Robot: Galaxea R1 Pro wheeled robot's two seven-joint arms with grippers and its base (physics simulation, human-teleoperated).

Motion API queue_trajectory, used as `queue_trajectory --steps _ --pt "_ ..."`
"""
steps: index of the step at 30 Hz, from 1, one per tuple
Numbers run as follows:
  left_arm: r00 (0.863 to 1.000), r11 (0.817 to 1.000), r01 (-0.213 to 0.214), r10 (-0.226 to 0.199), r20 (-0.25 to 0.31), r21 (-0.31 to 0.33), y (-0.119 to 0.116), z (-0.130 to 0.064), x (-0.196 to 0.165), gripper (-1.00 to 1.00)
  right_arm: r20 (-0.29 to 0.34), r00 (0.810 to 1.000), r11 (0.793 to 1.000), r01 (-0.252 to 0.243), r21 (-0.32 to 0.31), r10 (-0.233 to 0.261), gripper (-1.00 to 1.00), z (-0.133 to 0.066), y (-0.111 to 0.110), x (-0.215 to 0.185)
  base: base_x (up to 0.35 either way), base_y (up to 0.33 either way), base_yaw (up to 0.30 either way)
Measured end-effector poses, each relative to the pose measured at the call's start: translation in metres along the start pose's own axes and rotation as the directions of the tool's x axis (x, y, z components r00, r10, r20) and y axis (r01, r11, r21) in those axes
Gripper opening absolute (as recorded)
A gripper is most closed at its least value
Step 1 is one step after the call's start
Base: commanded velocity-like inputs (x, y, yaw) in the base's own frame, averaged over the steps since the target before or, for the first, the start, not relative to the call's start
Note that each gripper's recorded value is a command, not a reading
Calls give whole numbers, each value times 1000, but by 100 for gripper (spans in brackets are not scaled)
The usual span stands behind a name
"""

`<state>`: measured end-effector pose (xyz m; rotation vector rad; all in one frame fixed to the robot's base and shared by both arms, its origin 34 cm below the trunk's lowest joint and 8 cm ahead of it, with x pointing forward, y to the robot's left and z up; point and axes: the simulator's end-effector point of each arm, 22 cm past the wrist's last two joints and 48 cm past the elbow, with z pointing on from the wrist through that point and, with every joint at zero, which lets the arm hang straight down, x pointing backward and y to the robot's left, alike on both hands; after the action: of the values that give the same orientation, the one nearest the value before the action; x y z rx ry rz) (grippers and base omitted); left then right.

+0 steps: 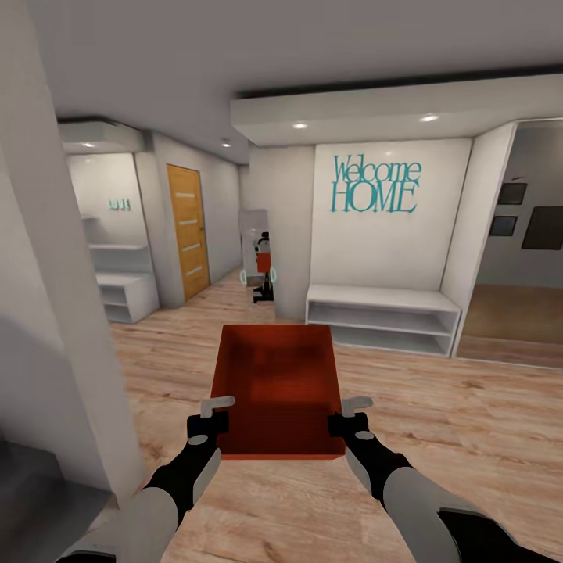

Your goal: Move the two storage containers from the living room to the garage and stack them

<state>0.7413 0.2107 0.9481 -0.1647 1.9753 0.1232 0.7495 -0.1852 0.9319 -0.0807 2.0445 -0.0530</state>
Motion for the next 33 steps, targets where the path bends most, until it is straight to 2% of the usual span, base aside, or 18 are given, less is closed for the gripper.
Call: queue_trajectory --steps 33 --pt "1000 1000 0 0 0 0 0 0 0 -100 0 1000 1000 0 0 0 -100 0 0 0 322 0 0"
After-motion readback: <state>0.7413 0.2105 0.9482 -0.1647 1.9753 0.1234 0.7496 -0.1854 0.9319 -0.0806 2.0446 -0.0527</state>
